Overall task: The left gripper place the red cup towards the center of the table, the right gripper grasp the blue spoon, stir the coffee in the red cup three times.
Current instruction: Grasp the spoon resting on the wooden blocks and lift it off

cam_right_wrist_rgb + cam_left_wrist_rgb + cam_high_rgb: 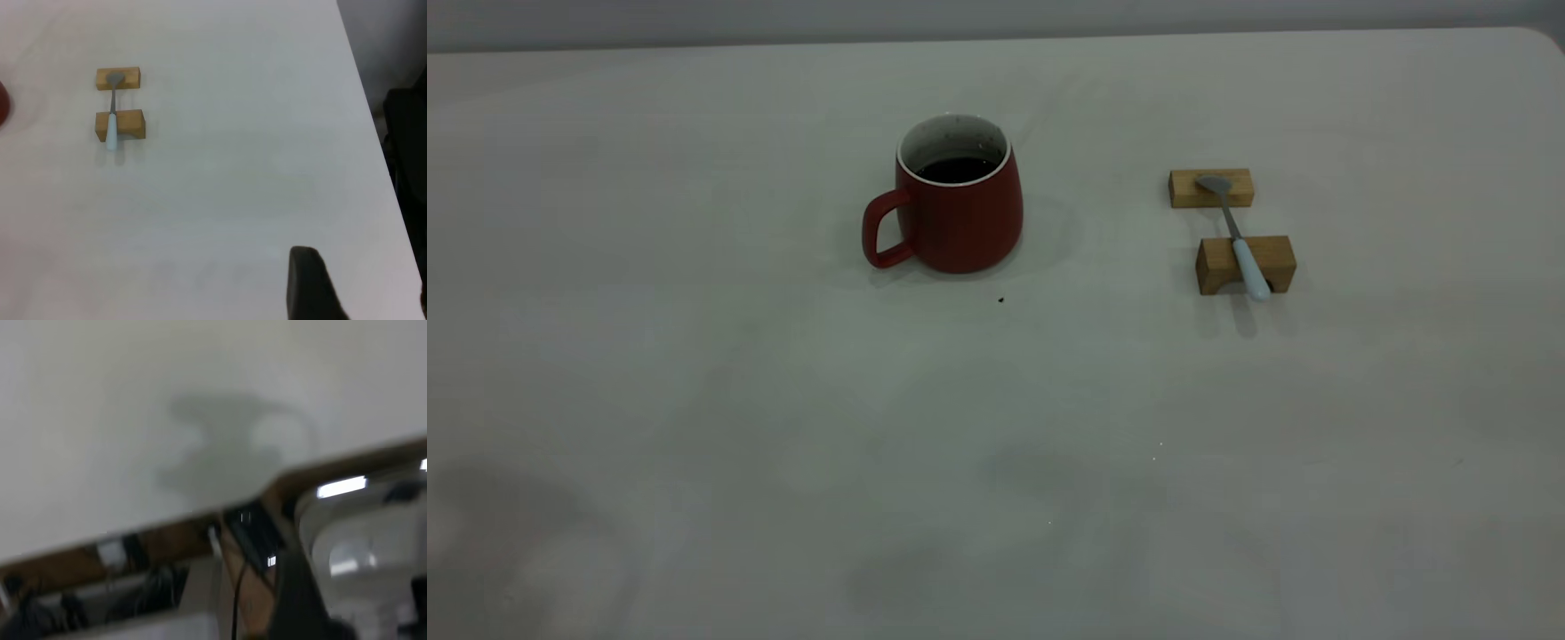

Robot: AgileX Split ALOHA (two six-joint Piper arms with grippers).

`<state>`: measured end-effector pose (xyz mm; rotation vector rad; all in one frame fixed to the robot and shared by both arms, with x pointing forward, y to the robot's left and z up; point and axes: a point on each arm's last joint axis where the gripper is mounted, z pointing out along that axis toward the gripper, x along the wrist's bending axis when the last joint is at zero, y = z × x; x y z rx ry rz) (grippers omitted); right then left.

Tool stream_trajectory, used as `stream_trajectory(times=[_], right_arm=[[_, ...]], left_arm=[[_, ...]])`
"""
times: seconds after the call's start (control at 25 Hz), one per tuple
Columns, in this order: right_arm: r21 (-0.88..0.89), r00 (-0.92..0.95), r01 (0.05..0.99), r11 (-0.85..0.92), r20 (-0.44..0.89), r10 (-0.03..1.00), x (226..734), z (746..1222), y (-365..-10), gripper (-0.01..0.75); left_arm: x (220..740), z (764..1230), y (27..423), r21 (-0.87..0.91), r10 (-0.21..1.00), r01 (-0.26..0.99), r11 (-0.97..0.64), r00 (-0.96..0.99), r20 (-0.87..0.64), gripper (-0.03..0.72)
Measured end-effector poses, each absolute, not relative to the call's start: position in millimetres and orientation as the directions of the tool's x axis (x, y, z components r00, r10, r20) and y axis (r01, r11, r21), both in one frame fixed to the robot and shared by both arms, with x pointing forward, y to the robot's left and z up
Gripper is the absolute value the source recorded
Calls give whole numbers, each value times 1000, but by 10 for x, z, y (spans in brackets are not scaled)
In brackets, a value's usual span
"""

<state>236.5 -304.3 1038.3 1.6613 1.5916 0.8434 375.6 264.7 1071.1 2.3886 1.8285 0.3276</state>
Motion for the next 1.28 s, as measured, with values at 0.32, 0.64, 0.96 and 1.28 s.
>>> stream_trajectory(times=[0.32,0.64,0.96,1.28], right_arm=[[828,43,560,-24,-1,999,2365,10383,-3043,435],[828,43,560,-24,-1,999,2365,10383,-3043,435],[828,43,560,-24,-1,999,2365,10383,-3043,435],[830,45,557,25,-61,997,2367,10388,-3075,435]], left_arm=[[3050,10328,2848,364,949,878,-311,310,64,551],[2617,10331,2959,595,944,753,-281,329,30,551],[2328,10341,3051,746,963,636,-197,270,24,551],[2228,10328,3037,781,999,624,-32,19,26,551]])
